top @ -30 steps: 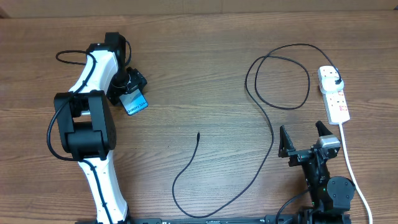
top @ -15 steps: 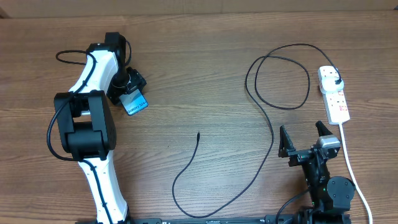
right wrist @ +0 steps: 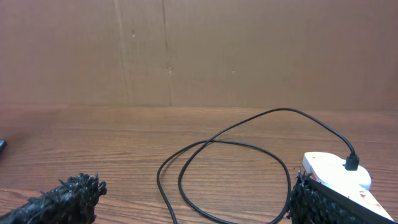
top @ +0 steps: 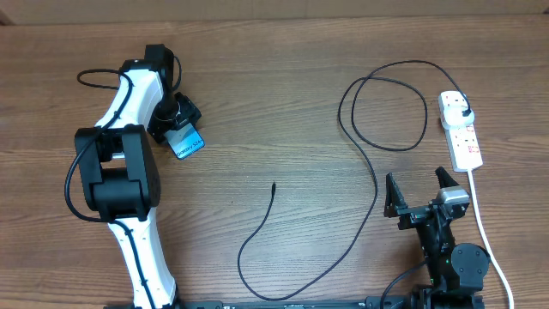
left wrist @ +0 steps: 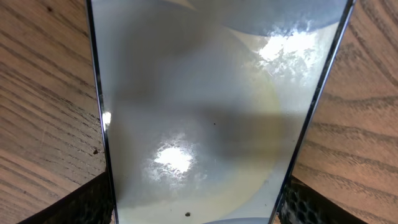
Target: Plug charger to phone and switch on socket
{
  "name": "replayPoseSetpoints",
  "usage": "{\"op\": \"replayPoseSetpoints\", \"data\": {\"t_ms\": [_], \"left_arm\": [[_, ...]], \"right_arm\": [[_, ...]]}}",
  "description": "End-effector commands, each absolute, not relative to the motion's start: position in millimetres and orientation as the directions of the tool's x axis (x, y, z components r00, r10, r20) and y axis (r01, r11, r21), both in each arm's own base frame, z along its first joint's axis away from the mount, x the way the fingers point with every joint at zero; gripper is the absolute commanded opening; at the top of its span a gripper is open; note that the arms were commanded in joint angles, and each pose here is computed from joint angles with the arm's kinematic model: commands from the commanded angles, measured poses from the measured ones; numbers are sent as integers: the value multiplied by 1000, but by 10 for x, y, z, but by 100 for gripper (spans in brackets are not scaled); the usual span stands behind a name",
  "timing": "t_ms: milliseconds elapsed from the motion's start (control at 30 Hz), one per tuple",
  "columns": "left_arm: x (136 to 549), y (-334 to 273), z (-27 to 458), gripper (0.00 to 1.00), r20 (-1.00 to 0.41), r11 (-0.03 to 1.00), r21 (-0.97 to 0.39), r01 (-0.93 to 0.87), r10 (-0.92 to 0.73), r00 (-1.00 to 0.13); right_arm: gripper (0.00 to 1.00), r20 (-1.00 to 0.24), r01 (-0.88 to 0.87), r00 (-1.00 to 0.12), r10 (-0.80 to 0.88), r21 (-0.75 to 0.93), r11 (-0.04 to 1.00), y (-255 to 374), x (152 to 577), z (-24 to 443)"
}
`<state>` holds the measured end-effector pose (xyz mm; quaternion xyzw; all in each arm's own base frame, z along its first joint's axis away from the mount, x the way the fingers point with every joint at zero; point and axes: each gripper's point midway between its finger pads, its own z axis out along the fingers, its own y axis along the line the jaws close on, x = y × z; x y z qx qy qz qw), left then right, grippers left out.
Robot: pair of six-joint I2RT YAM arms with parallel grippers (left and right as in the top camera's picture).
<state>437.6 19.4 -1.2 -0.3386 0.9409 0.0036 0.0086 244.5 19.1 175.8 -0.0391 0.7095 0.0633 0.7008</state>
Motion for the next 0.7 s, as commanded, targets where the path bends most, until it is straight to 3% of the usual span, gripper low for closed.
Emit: {"op": "replayPoseSetpoints", "data": {"t_ms": [0, 300, 400, 467, 667], "left_arm": [[4063, 214, -480, 59, 94, 761, 95, -642, -649, -755], [4057, 214, -480, 34, 95, 761, 97, -642, -649, -755], [4058, 215, -480, 13, 95, 761, 97, -642, -649, -755], [4058, 214, -480, 4, 95, 761, 96, -642, -649, -755], [4059, 214, -479, 4, 95, 761, 96, -642, -649, -755]], "right_arm": [[100, -999, -142, -11, 37, 38, 989, 191, 2446, 1741], [100, -999, -142, -10, 37, 38, 989, 191, 2446, 1743], [100, -999, -142, -10, 37, 38, 989, 191, 2446, 1743], [100, -999, -142, -10, 37, 38, 989, 191, 2446, 1743], [100, -999, -142, -10, 37, 38, 989, 191, 2446, 1743]]}}
